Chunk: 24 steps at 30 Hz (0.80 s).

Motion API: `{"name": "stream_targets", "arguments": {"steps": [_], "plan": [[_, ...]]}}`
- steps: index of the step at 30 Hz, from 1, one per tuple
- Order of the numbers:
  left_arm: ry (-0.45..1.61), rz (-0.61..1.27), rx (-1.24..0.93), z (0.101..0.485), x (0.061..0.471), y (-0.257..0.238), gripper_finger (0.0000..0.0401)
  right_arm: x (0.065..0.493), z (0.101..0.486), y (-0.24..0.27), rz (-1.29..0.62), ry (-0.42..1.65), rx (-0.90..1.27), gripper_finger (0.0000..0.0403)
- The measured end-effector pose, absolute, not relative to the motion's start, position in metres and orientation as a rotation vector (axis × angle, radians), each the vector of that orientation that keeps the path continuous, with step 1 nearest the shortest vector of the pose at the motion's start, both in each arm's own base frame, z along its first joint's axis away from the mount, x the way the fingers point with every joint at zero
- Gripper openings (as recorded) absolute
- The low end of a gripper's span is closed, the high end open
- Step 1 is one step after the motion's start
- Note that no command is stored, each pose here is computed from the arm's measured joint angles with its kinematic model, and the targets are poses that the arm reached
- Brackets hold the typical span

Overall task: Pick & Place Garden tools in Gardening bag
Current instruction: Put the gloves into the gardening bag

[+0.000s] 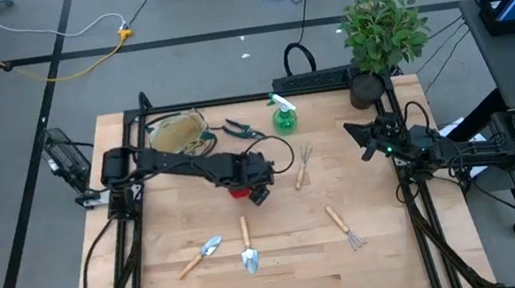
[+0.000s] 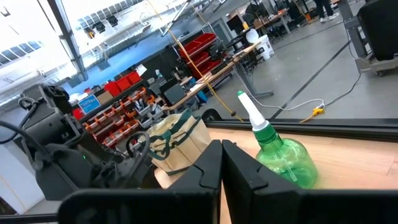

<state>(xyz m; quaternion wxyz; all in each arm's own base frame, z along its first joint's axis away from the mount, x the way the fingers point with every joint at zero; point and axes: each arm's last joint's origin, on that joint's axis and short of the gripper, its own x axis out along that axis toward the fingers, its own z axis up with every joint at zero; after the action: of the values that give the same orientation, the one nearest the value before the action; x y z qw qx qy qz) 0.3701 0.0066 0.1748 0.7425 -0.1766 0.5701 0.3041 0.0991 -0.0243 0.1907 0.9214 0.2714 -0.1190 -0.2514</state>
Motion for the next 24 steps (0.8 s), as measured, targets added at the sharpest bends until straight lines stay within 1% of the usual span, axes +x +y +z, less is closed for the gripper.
{"name": "stream_targets", "arguments": {"steps": [7, 10, 13, 15, 17, 19, 24], "plan": [[1.29, 0.671, -0.481, 0.158, 0.361, 0.005, 0.0395, 0.099, 0.191, -0.024, -0.517, -0.244, 0.557, 0.0], [1.302, 0.704, -0.521, 0.152, 0.358, 0.004, 0.0394, 0.099, 0.191, -0.024, -0.517, -0.244, 0.557, 0.0], [1.305, 0.719, -0.536, 0.15, 0.357, 0.004, 0.0375, 0.099, 0.191, -0.024, -0.517, -0.245, 0.559, 0.0], [1.3, 0.72, -0.538, 0.15, 0.358, 0.004, 0.0346, 0.099, 0.191, -0.024, -0.516, -0.246, 0.563, 0.0], [1.297, 0.727, -0.538, 0.15, 0.357, 0.005, 0.0305, 0.099, 0.191, -0.024, -0.516, -0.246, 0.563, 0.0], [1.293, 0.736, -0.541, 0.15, 0.357, 0.005, 0.0258, 0.099, 0.191, -0.024, -0.516, -0.246, 0.563, 0.0], [1.29, 0.74, -0.549, 0.151, 0.358, 0.006, 0.0121, 0.099, 0.191, -0.024, -0.516, -0.246, 0.563, 0.0]]}}
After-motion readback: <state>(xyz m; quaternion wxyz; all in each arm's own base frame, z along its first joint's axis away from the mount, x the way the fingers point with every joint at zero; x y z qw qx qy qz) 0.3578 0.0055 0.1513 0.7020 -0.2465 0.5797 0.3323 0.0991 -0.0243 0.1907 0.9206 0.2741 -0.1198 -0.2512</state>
